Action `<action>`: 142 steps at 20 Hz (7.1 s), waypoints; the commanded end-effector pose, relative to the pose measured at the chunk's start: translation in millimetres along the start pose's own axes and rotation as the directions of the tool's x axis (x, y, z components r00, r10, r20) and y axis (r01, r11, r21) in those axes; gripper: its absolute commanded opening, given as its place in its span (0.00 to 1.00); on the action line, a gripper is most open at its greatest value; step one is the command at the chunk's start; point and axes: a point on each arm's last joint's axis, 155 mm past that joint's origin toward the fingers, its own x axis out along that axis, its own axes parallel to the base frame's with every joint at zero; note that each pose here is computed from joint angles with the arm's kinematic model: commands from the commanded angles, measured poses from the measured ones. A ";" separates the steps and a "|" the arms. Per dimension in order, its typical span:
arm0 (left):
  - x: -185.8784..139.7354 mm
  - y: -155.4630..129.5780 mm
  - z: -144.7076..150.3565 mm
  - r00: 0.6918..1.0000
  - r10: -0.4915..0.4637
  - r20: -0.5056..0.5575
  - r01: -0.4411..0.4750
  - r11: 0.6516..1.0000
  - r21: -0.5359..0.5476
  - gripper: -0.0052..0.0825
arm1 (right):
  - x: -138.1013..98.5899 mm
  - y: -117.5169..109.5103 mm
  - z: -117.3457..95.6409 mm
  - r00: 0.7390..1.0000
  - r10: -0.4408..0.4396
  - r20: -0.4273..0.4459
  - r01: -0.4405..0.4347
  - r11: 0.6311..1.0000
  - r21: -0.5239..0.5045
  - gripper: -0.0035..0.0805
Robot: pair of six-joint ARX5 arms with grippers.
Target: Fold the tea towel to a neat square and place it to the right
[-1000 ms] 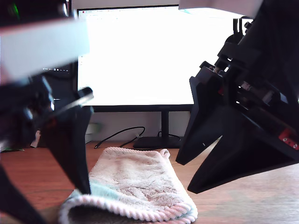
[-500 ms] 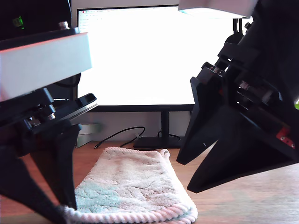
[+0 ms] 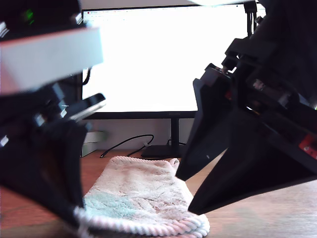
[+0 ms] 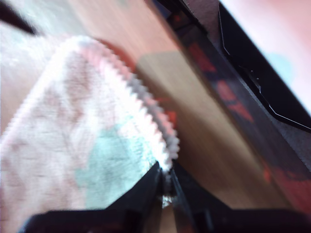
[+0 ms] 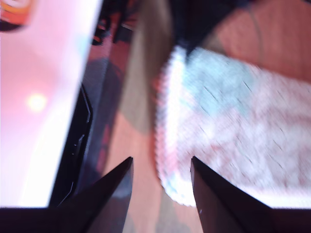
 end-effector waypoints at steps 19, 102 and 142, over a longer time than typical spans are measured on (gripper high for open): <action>-32.7 41.0 20.2 1.000 0.009 0.027 -0.007 0.997 -0.080 0.03 | 28.1 -15.6 -14.5 0.996 -0.064 -0.058 0.075 0.974 0.216 0.46; -20.1 75.5 -81.3 0.997 -0.015 -0.070 -0.043 0.649 -0.760 0.03 | 40.4 -127.0 -64.1 0.945 0.055 -0.323 0.161 0.782 0.603 0.03; -65.0 116.6 -70.6 0.986 0.168 0.008 -0.059 0.390 -0.919 0.04 | 12.0 -167.0 -46.3 0.948 0.000 -0.318 0.262 0.565 0.782 0.03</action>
